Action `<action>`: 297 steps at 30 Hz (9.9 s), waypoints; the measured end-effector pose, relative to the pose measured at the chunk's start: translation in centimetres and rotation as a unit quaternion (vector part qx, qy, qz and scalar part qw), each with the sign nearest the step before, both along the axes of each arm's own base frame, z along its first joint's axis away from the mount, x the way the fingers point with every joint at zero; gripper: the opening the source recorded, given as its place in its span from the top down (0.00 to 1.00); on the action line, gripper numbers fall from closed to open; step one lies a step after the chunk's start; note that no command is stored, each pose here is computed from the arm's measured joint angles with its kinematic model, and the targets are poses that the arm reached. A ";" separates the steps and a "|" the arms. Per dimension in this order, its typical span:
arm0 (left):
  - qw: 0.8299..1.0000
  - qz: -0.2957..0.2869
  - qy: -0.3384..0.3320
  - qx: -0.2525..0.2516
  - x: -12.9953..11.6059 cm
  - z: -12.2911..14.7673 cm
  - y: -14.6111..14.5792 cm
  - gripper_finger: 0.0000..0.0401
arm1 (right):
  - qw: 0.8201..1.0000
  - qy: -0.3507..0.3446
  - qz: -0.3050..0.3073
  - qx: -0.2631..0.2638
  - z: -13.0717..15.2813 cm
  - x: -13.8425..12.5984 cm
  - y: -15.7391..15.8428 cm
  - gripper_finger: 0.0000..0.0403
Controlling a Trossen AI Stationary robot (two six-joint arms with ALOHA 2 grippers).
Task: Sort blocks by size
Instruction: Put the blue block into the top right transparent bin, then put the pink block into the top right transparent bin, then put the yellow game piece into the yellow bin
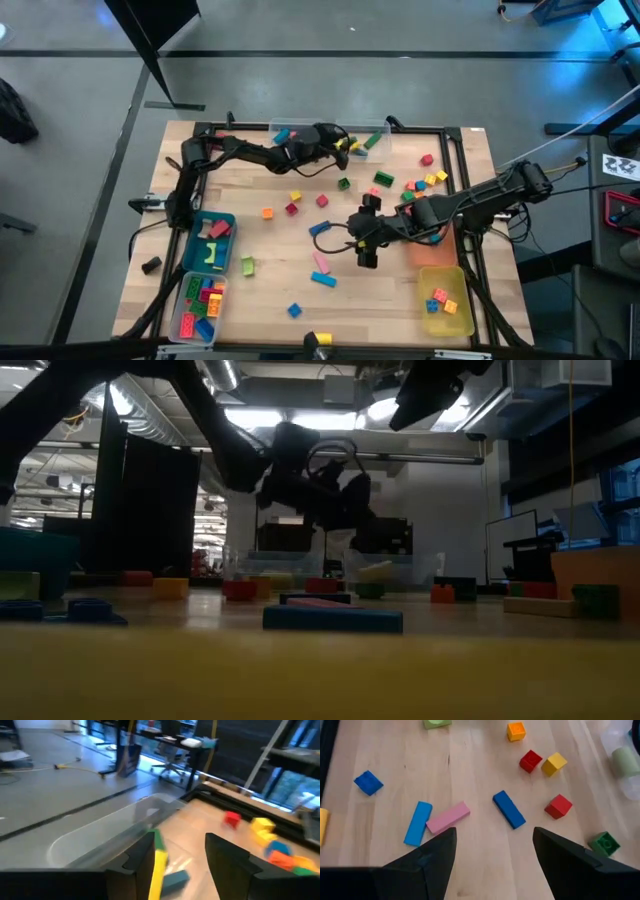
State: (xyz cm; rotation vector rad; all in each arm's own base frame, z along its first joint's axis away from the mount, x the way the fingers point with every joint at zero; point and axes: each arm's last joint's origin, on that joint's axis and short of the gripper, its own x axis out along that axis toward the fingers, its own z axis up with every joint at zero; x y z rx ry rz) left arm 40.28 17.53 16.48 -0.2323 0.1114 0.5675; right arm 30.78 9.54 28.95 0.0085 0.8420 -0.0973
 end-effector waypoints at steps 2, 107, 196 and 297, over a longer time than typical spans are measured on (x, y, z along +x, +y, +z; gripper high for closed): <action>1.000 -0.022 0.009 -0.017 -0.2 1.1 -0.6 0.59 | 1.000 0.006 -0.001 -0.020 -0.2 0.0 -0.1 0.34; 0.922 -0.348 0.168 -0.034 -18.5 2.3 -22.9 0.66 | 0.918 0.316 -0.215 -0.109 -5.1 4.1 -29.7 0.50; 0.924 -0.354 0.143 -0.017 -18.3 2.7 -22.9 0.66 | 0.953 0.106 -0.277 0.060 -15.6 11.7 7.0 0.52; 0.873 -0.152 0.463 -0.019 -19.2 -0.5 -17.2 0.66 | 0.979 0.128 -0.038 -0.151 5.4 2.0 -3.1 0.51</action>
